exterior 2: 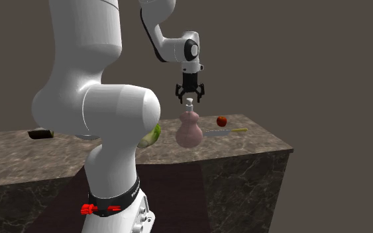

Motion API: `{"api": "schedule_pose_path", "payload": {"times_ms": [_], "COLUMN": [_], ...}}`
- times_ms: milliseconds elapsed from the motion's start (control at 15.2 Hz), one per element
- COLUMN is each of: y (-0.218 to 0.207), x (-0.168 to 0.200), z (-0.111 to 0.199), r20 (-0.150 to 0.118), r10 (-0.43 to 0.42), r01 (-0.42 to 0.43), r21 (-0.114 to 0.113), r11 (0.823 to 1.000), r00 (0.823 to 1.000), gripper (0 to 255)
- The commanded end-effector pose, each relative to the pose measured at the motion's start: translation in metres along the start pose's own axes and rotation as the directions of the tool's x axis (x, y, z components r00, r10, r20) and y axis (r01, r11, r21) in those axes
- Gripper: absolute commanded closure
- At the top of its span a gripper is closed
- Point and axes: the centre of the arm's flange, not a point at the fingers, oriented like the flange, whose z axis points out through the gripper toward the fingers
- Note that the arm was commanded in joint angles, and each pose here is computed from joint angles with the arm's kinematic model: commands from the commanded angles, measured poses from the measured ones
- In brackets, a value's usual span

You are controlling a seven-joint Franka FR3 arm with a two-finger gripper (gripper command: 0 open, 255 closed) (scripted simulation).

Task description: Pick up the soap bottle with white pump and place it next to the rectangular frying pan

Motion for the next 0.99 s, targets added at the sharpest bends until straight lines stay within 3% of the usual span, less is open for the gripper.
{"api": "schedule_pose_path", "payload": {"times_ms": [0,132,198,924], "y": [0.0,0.0,0.0,0.0], "x": [0.0,0.0,0.0,0.0], "z": [0.0,0.0,0.0,-0.01], "r20": [0.0,0.0,0.0,0.0], "r10": [0.0,0.0,0.0,0.0], "r01": [0.0,0.0,0.0,0.0], "r21": [0.0,0.0,0.0,0.0], "r11": [1.0,1.0,1.0,1.0], "r00": [1.0,1.0,1.0,1.0], "gripper": [0,0,255,255]}}
